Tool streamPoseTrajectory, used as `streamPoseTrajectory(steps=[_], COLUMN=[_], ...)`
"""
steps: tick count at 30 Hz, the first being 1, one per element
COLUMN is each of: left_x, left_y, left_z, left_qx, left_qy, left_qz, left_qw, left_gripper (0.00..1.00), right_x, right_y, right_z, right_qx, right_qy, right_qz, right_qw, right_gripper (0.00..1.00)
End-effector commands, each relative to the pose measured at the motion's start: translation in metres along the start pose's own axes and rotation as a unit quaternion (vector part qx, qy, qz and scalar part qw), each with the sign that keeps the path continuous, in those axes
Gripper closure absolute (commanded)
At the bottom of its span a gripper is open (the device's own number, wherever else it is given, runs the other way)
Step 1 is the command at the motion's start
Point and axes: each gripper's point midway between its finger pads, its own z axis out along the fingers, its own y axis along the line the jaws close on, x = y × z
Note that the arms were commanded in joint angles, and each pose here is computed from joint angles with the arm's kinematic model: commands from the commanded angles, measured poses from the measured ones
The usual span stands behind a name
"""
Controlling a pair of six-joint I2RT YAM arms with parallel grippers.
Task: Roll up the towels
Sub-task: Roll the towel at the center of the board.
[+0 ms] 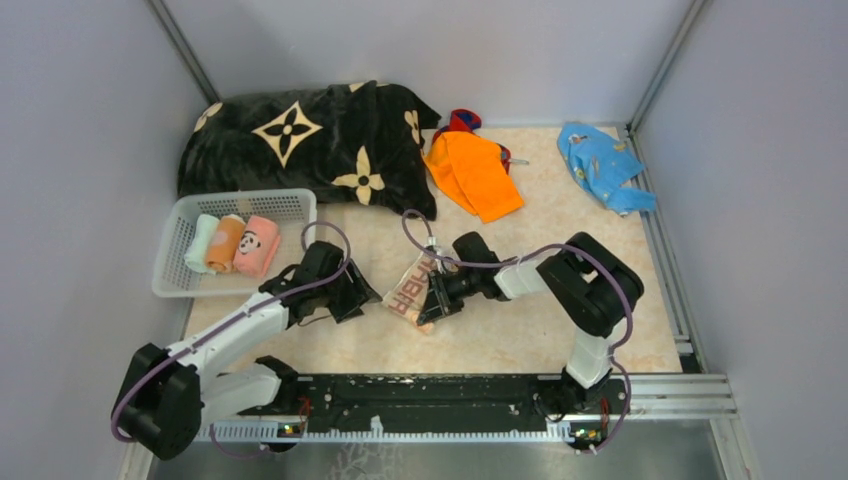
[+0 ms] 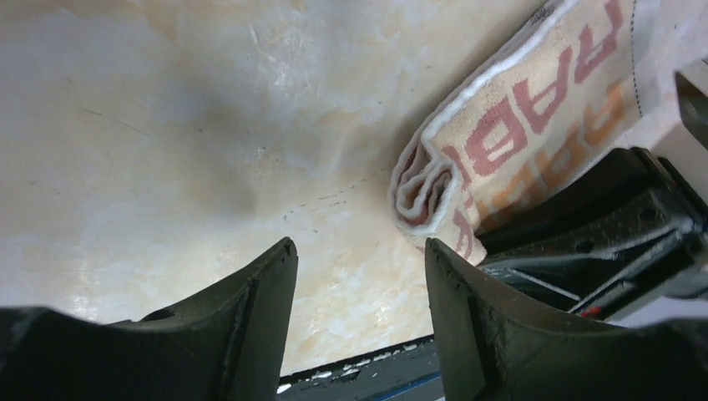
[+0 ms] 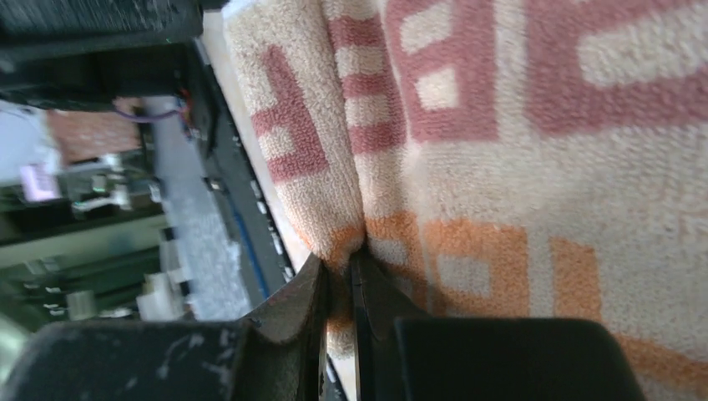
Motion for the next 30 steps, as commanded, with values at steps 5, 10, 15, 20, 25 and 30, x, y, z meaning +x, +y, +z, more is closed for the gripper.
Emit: streamPoseTrajectory(steps=[5,10,15,20,25,30], left_x=[0.019,0.020,0.017,0.015,0.020,0.027], left_y=[-0.017,-0.029,-0.035,-0.031,-0.019,-0.001], left_z=[0.003,0.012,0.024,0.039,0.050,0.057], left_qx=[0.082,0.108,0.109,0.082,0.049,0.009], left_qy=[0.039,0.051,0.057,0.061,0.075,0.090], left_qz=[-0.008,-0.012,-0.009,-0.018,-0.040,-0.056], left_qw=[0.996,0.993,0.992,0.995,0.995,0.994], left_gripper=[0.36,0.36,0.36,0.37,0.38,0.39], right_x=[-0.005,-0.007,-0.011,-0.017,-0.025,-0.039], right_y=[0.002,-0.008,-0.014,-0.014,-0.013,-0.007], right_z=[-0.007,-0.005,-0.005,-0.007,-0.017,-0.033], right_qx=[-0.104,-0.094,-0.072,-0.056,-0.017,0.047], right_qy=[-0.004,0.002,0.007,0.006,-0.004,-0.022], right_qz=[0.143,0.173,0.176,0.166,0.119,0.050], right_qw=[0.984,0.980,0.982,0.985,0.993,0.997], right_gripper=[1.00,1.00,1.00,1.00,0.82,0.60])
